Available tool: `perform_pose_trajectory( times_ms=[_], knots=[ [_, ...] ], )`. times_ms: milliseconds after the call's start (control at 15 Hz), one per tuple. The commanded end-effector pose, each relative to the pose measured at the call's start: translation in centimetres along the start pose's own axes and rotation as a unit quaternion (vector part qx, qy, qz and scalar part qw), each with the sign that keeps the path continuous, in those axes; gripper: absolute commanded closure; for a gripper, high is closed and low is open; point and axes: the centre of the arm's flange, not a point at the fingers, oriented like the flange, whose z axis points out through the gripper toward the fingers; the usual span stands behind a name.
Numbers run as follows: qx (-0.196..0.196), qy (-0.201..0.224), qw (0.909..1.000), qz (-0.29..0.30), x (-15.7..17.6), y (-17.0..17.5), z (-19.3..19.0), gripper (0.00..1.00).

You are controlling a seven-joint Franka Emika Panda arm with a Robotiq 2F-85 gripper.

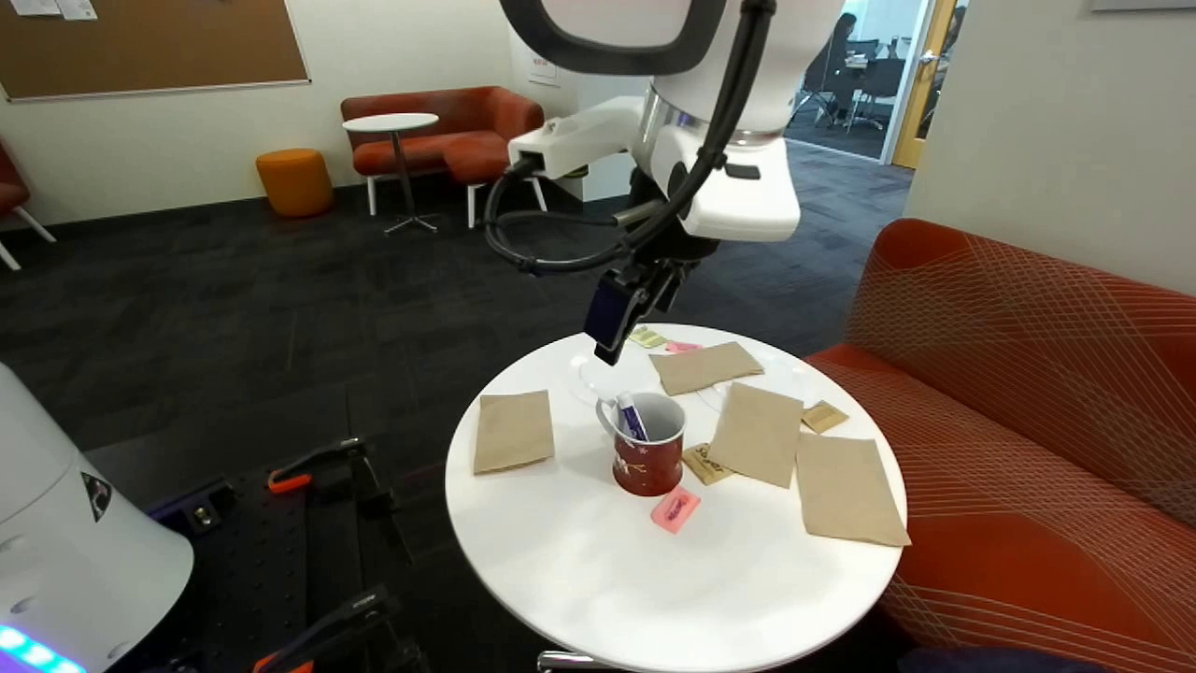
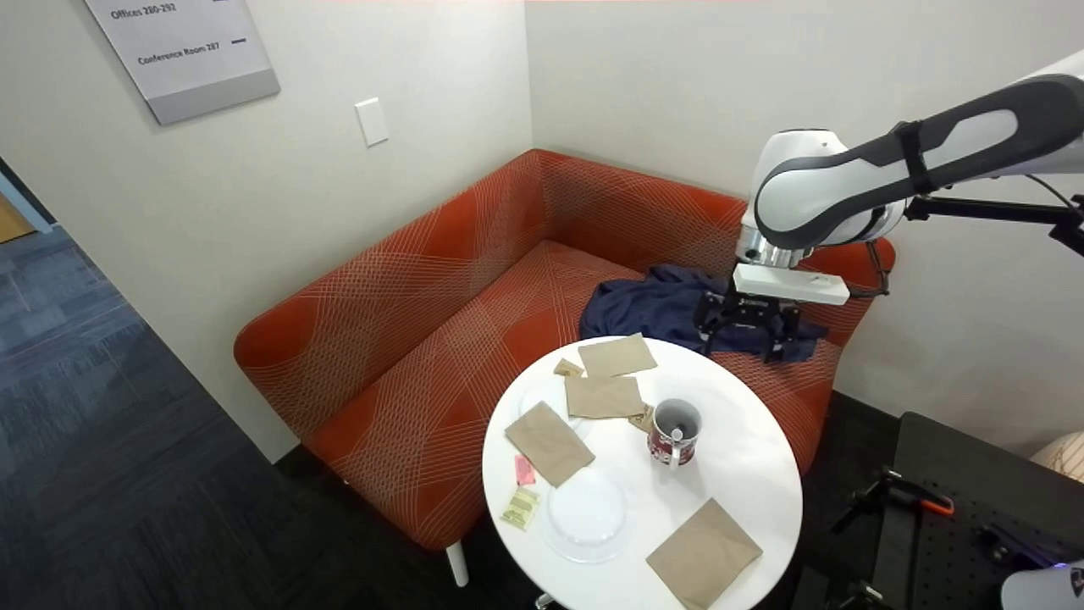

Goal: Take the marker out of the cup and put it on the table

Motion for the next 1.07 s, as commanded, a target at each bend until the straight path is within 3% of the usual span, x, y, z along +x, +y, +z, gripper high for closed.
perform_pose_trajectory(
  times_ms=[0, 800, 933, 1000],
  knots=[
    [0.01, -0.01, 0.9995, 0.027, 1.2, 0.6, 0.5, 0.0],
    [0.025, -0.045, 0.9947, 0.089, 4.5, -0.3, 5.4, 0.01],
    [0.025, -0.048, 0.9942, 0.093, 5.1, -1.0, 5.9, 0.08],
    [0.025, -0.048, 0.9941, 0.093, 5.4, -1.3, 6.2, 0.18]
  ],
)
